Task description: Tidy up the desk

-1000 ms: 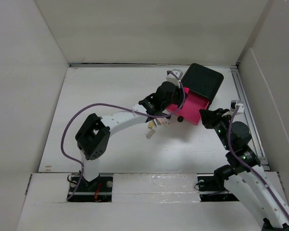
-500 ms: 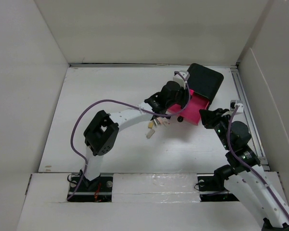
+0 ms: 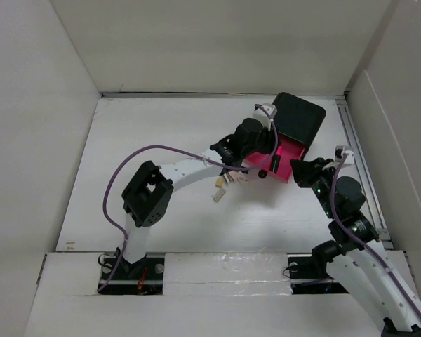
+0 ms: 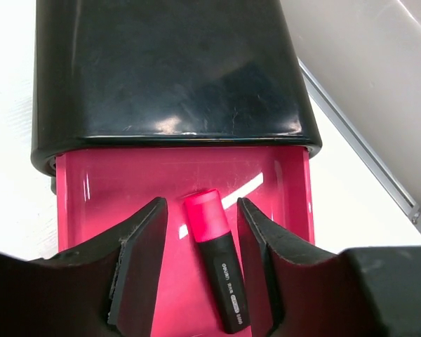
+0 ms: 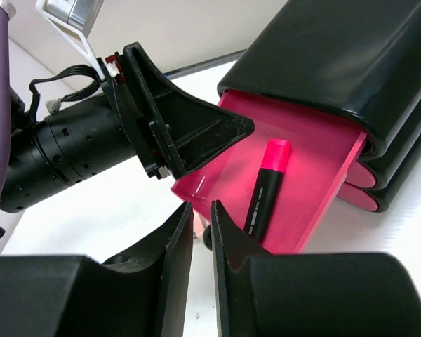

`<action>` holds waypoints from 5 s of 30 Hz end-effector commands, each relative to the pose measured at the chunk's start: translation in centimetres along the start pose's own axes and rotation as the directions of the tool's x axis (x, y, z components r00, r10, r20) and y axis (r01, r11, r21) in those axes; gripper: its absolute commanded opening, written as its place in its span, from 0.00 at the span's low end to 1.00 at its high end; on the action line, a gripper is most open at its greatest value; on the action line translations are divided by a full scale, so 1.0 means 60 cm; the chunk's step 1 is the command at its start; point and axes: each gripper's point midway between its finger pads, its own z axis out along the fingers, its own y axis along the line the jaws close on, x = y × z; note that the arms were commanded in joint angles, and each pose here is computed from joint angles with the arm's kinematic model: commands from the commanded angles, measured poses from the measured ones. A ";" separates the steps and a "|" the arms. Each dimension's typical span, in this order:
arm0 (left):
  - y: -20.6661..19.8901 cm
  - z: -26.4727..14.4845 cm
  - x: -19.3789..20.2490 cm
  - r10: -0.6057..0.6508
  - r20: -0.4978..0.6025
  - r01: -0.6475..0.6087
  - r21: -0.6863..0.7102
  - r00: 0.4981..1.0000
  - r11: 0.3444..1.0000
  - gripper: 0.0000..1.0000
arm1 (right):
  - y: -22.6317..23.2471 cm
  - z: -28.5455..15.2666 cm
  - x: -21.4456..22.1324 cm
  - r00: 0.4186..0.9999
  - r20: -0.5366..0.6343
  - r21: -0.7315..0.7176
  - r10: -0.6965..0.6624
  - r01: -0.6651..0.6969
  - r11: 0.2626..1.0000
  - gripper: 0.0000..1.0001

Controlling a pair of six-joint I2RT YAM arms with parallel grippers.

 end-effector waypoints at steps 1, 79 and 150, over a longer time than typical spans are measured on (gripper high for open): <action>-0.023 -0.038 -0.080 0.024 0.108 -0.026 0.019 0.994 0.999 0.38 | 0.010 -0.003 -0.024 0.999 0.043 -0.014 -0.007 0.008 1.000 0.23; 0.323 -0.029 0.212 -0.399 -0.081 0.286 -0.570 0.913 0.770 0.38 | 0.015 -0.005 -0.009 1.000 0.015 -0.040 -0.017 0.018 0.999 0.23; 0.285 -0.161 0.317 -0.088 -0.364 -0.113 -0.497 0.927 0.860 0.17 | 0.018 -0.003 -0.003 1.000 0.000 -0.053 -0.022 0.022 0.998 0.24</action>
